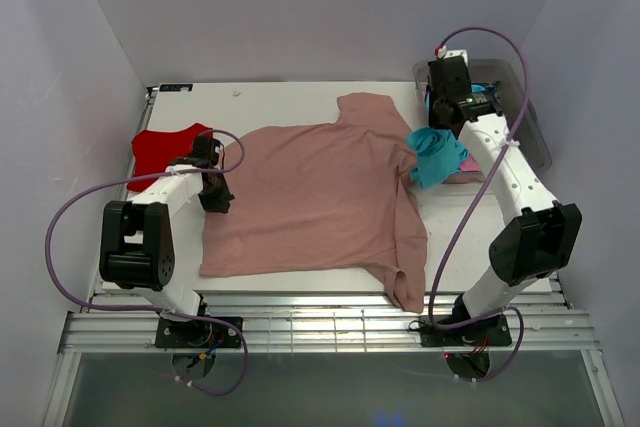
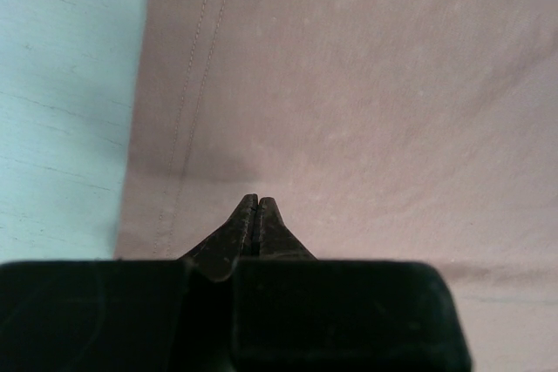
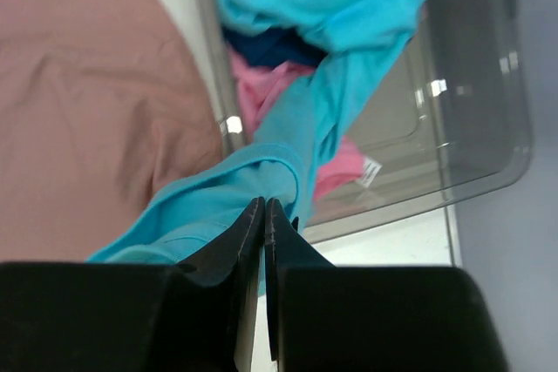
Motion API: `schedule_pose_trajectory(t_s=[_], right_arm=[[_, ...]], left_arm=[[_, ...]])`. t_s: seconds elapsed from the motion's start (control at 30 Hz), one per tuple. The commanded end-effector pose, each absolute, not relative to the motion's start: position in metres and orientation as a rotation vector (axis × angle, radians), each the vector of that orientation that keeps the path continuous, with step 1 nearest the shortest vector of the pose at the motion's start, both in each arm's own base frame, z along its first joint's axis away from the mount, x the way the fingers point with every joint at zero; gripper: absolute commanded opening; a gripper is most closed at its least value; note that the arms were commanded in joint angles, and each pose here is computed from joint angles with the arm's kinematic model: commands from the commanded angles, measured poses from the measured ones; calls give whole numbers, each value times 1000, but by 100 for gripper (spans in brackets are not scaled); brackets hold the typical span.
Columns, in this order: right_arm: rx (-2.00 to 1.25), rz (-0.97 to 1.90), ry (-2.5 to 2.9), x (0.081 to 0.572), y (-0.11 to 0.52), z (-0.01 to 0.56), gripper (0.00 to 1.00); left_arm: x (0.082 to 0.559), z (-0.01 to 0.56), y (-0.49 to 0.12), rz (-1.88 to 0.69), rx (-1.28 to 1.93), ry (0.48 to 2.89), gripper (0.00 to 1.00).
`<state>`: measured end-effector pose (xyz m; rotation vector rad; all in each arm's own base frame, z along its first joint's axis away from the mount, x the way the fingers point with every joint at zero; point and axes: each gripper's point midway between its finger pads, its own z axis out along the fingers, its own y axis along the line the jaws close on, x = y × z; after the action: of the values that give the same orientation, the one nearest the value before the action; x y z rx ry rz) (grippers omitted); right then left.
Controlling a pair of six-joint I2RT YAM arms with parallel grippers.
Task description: Fold and stack the t-shirts
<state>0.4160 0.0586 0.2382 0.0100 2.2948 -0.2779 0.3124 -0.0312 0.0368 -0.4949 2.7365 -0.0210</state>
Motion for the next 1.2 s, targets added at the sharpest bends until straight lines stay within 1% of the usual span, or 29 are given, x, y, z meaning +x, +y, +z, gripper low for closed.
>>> schedule_pose_trajectory(t_s=[0.0,0.03,0.1,0.17,0.2,0.27,0.33,0.37,0.47,0.5,0.53,0.57,0.6,0.63,0.67,0.7,0.73,0.77,0.83,0.87,0.9,0.93,0.97,1.0,1.03,1.07,1.1,1.17], right_arm=[[63,-424,2269,432,16,260,8],[61,-457,2279,438,8,256,8],[130,-501,2255,448,-20,270,8],[184,-543,2265,457,-46,267,8],[206,-543,2248,461,-54,275,8],[254,-576,2252,467,-75,271,8],[276,-601,2244,474,-84,271,8],[329,-630,2238,473,-105,271,8],[341,-634,2233,481,-115,271,8],[341,-629,2232,482,-114,271,13],[337,-614,2233,482,-112,271,27],[310,-551,2239,483,-103,272,54],[293,-512,2233,483,-97,274,63],[274,-466,2191,477,-89,293,78],[236,-415,2180,477,-75,293,93],[197,-349,2164,475,-60,299,98],[146,-326,2119,461,-52,322,94],[53,-250,2139,455,-17,313,80],[-17,-179,2126,433,11,319,66],[-71,-87,2199,419,37,293,47],[-69,-34,2235,410,47,280,37],[-71,53,2292,389,62,258,24],[-72,92,2295,388,68,257,21],[-75,107,2371,375,71,222,20],[-75,118,2380,366,72,213,23],[-78,135,2402,359,75,201,37],[-68,144,2457,347,75,178,42],[-71,184,2492,335,80,163,45]], left_arm=[[315,52,-34,-71,-501,2676,0],[314,52,-34,-71,-497,2676,0],[311,53,-33,-65,-491,2673,0],[309,53,-32,-58,-489,2674,0],[308,53,-32,-57,-487,2676,0],[306,55,-31,-55,-489,2674,0],[306,57,-31,-58,-488,2665,0],[306,58,-31,-61,-487,2661,0],[307,63,-32,-73,-477,2649,0],[307,64,-32,-75,-476,2644,0],[307,64,-33,-77,-470,2644,0],[307,65,-33,-77,-470,2644,0],[307,65,-33,-78,-469,2641,0],[307,65,-32,-77,-469,2641,0],[308,66,-31,-71,-468,2637,0],[309,66,-30,-64,-470,2634,0],[308,65,-29,-54,-476,2634,0],[308,64,-25,-24,-487,2630,3],[306,59,-23,0,-500,2641,5],[305,57,-23,-1,-509,2646,6],[306,57,-24,-12,-511,2642,5],[306,57,-28,-45,-508,2636,2],[306,57,-28,-45,-508,2636,2],[303,55,-32,-74,-505,2641,1],[304,57,-34,-92,-502,2626,1],[304,57,-34,-99,-500,2624,2],[301,56,-36,-110,-500,2631,6],[299,57,-38,-131,-493,2630,11]])
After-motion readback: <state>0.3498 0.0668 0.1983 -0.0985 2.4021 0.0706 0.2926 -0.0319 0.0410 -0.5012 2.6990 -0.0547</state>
